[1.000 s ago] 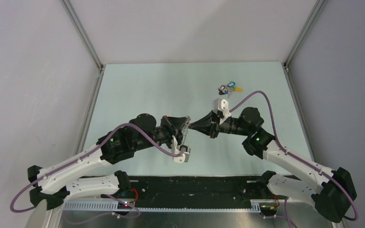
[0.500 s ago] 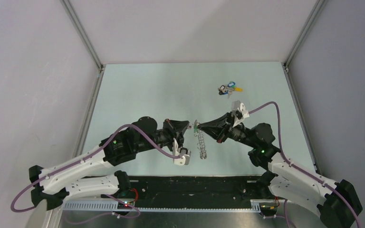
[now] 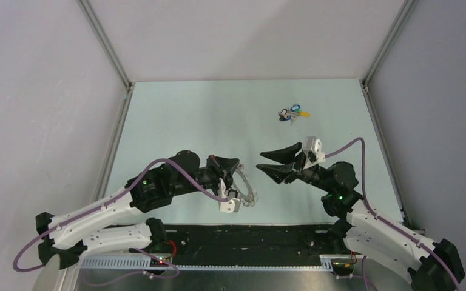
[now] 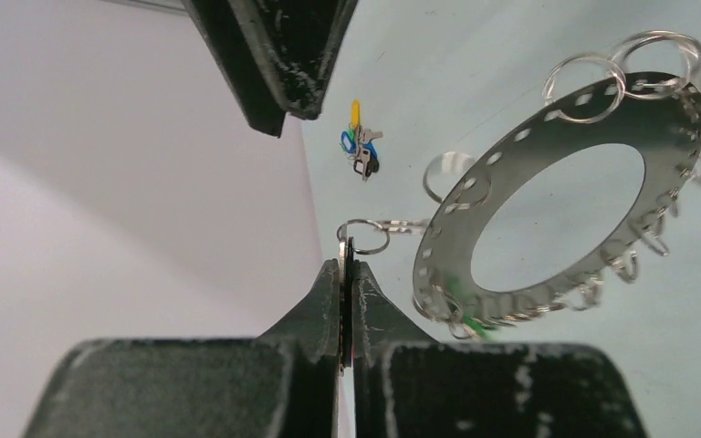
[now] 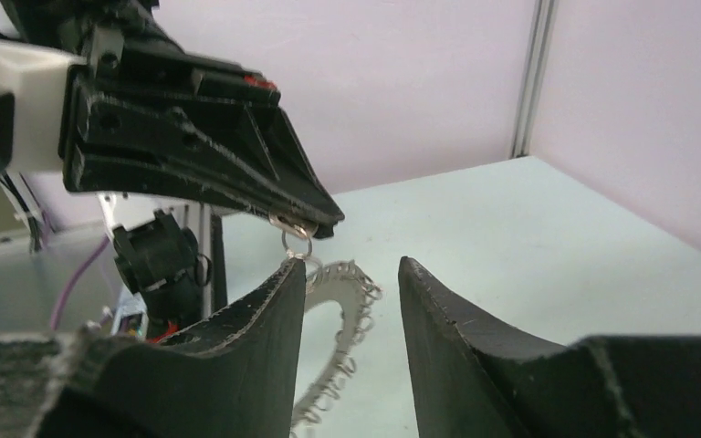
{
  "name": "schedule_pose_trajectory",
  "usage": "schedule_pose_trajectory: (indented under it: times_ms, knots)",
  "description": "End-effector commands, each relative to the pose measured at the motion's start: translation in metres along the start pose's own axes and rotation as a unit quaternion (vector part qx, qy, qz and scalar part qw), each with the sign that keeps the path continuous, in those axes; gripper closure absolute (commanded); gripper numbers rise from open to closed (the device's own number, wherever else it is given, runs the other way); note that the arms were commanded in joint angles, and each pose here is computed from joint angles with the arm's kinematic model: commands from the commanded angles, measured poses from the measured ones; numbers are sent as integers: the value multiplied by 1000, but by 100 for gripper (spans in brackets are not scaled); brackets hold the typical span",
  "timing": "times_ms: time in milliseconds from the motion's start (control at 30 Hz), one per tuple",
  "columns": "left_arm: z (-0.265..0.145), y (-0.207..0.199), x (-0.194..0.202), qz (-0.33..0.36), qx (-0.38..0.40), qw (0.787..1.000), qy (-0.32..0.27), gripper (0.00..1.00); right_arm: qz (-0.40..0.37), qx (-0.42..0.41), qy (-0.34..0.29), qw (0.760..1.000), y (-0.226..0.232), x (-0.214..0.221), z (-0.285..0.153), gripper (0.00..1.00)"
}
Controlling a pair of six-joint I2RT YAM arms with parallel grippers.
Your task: Remove the keys from the keyring
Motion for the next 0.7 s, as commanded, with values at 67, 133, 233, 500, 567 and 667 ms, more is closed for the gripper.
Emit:
schedule_pose_trajectory:
  times_ms: [67,133,233,500,567,667]
  knots:
    - [-10,11,-4,-1,-39,999,-12,100,-115,-43,53,991,0,-7,5,55]
    - [-11,12,-4,2,-42,999,-13,100,-126,-49,65,989,-2,-6,8,55]
    - [-11,13,-4,4,-43,999,-15,100,-137,-56,74,986,-5,-7,14,55]
    - [-13,13,-4,8,-45,999,-17,100,-140,-78,87,983,-10,-6,35,55]
    - [-13,14,-4,8,-45,999,-18,100,-137,-85,92,983,-9,-4,39,55]
    - [-13,14,-5,9,-45,999,-18,100,-133,-97,98,981,-6,-1,45,55]
Point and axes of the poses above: each gripper's point midway between its finger pads, its own z axis out along the fingers, its own y axis along the line the jaws close on, x = y × z, the point moved 9 cm from there along -z, back along the fingers, and after that the axes turned 15 degrees about z, right-handed, at the moved point
